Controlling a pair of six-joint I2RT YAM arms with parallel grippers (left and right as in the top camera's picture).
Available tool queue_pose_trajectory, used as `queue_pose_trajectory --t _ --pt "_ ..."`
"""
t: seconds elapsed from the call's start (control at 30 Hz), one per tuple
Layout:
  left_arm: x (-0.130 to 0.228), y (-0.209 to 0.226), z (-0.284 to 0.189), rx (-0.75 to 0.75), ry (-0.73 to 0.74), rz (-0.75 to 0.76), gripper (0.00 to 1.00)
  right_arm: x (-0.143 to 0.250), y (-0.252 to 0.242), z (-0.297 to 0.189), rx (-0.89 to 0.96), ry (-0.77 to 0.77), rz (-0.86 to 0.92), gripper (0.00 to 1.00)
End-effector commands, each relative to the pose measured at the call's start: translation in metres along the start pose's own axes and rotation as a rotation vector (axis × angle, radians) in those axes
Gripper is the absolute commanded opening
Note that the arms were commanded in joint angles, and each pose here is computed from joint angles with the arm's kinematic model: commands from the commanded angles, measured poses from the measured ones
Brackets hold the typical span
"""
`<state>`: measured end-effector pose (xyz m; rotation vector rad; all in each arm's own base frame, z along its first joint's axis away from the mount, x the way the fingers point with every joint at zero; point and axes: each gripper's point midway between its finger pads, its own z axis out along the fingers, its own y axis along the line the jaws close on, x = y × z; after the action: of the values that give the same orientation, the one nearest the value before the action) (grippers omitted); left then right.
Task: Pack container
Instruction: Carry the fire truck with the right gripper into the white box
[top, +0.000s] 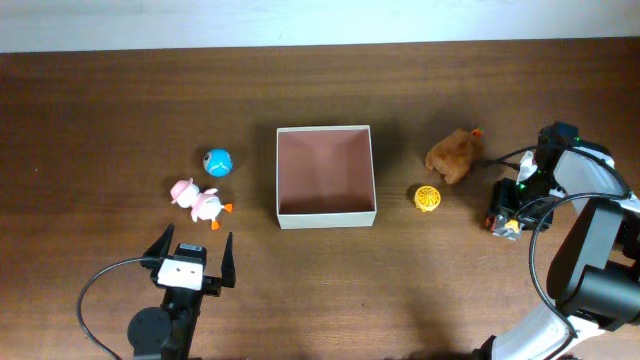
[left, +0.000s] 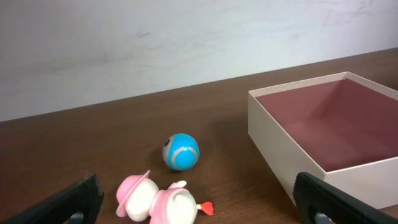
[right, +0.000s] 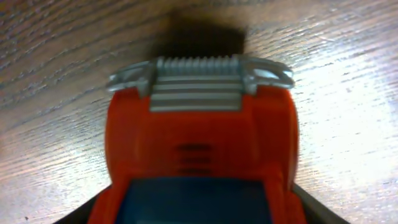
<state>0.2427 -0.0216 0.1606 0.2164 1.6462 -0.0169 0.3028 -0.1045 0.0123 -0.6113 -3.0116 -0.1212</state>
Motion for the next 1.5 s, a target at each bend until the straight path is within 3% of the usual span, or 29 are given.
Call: queue_pose_trajectory --t 0.0,0.43,0.63,1.07,1.3,1.47 --pt "0.0 -0.001 0.0 0.006 -0.005 0.012 1.0 0.004 0.001 0.005 -0.018 0.017 0.011 0.62" --pt "0.0 -0.001 0.0 0.006 -0.005 0.012 1.0 -0.003 0.013 -0.033 -0.07 0.034 0.012 0.57" --pt "0.0 -0.001 0.0 0.006 -0.005 0.012 1.0 -0.006 0.04 -0.076 -0.216 0.035 -0.079 0.57" --pt "0.0 -0.001 0.0 0.006 -0.005 0.012 1.0 0.015 0.172 -0.204 -0.927 -0.158 -0.524 0.57" --pt "0.0 -0.001 0.0 0.006 -0.005 0.012 1.0 0.037 0.256 -0.202 -0.971 -0.15 -0.725 0.58" --pt "0.0 -0.001 0.0 0.006 -0.005 0.012 1.0 0.044 0.317 -0.182 -0.832 -0.175 -0.765 0.59"
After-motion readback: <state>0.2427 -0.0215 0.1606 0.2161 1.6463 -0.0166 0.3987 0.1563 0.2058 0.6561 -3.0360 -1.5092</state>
